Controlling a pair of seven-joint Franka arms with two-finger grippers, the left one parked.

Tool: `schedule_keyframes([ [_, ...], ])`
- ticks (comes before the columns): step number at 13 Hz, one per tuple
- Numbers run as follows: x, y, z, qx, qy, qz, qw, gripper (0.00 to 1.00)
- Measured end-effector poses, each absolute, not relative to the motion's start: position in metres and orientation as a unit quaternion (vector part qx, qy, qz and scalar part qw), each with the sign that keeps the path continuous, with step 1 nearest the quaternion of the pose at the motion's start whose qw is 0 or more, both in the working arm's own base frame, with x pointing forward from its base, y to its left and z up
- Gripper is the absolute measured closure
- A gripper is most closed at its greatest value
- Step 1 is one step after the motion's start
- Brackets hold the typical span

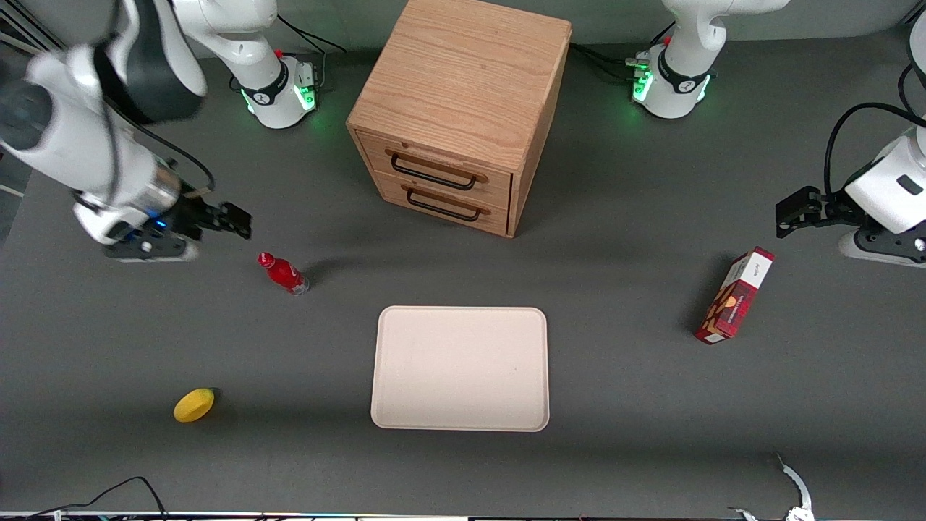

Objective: Place coke bottle on tray
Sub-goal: 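Move the open right gripper down over the red Coca-Cola bottle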

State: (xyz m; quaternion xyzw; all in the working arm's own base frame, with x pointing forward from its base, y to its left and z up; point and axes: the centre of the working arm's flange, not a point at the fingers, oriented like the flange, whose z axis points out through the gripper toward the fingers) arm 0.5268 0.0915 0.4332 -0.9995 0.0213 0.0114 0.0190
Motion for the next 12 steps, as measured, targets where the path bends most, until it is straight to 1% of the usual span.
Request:
schedule_keyframes([
  [1,0.524,0.09,0.405,-0.999,0.026,0.007,0.02,0.0],
  [3,0.522,0.091,0.368,-0.999,0.039,0.002,0.024,0.0],
  [8,0.516,0.097,0.32,-0.998,0.046,-0.021,0.033,0.0],
  [9,0.514,0.097,0.316,-0.998,0.045,-0.02,0.033,0.09],
  [12,0.514,0.097,0.315,-0.998,0.043,-0.022,0.031,0.47],
])
